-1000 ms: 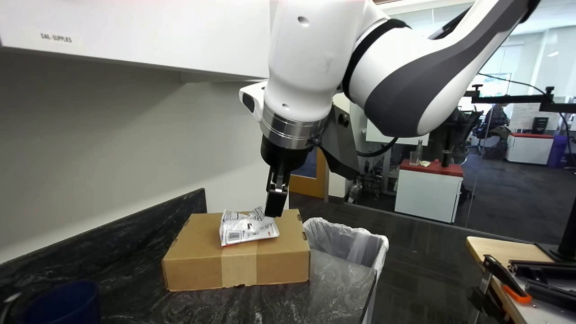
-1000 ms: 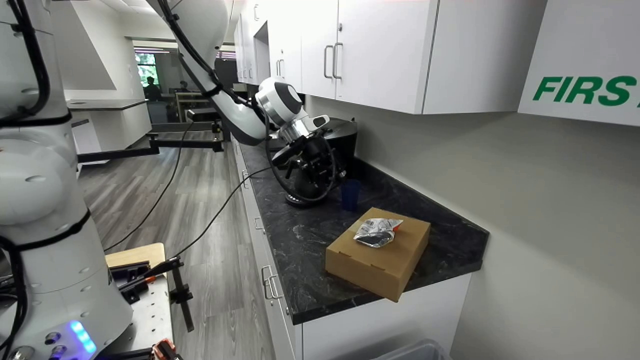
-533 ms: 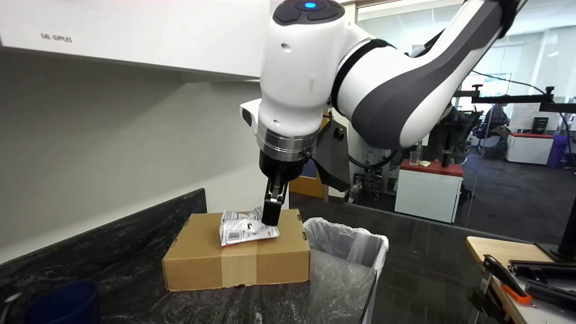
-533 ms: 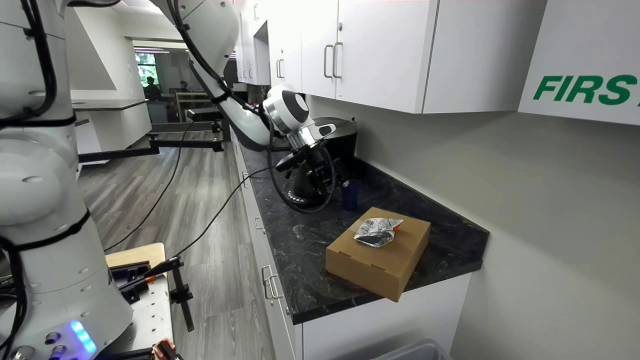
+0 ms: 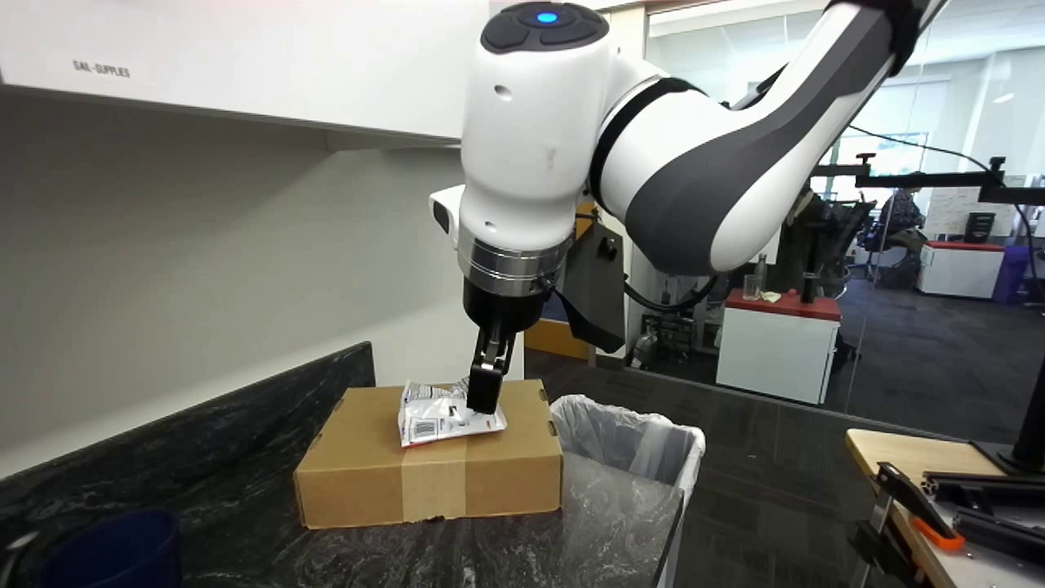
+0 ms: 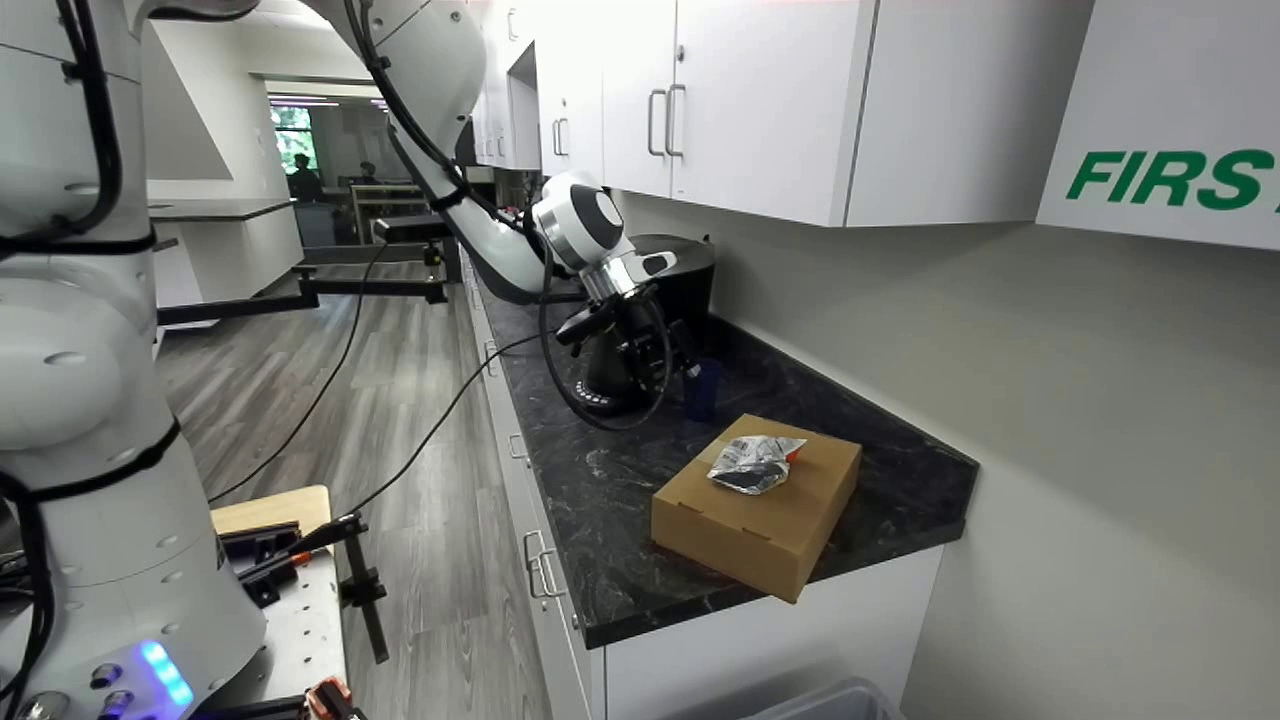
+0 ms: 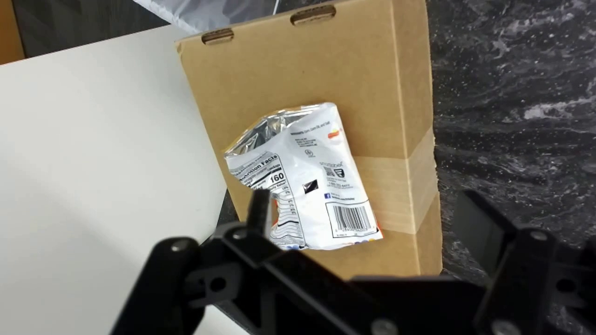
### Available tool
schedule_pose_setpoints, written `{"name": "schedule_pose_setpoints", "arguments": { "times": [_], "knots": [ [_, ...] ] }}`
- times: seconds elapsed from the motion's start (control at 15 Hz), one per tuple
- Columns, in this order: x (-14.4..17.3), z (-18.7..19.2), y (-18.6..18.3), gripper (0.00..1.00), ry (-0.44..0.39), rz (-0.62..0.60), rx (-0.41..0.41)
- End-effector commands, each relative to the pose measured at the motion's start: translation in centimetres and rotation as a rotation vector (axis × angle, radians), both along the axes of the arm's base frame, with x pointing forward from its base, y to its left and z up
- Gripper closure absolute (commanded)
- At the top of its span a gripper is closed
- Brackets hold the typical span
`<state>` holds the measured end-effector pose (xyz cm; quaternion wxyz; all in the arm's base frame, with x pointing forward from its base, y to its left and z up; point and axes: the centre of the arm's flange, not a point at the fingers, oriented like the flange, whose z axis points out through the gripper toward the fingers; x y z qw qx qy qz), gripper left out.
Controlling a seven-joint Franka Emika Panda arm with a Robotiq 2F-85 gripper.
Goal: Throw the paper, can, and packet in the bin
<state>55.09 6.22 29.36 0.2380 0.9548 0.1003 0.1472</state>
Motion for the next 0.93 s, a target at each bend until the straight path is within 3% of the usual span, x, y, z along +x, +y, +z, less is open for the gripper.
{"name": "schedule_pose_setpoints", "arguments": {
  "times": [0.0, 0.27, 0.53, 0.87],
  "knots": [
    [0.8, -0.6, -0.6, 0.00, -0.013, -0.032, -0.017],
    [1.9, -1.0, -2.5, 0.00, -0.056, -0.104, -0.015],
    [2.2, -1.1, -2.9, 0.00, -0.130, -0.142, 0.036],
    [2.2, -2.8, -4.5, 0.00, -0.205, -0.250, 0.024]
  ]
}}
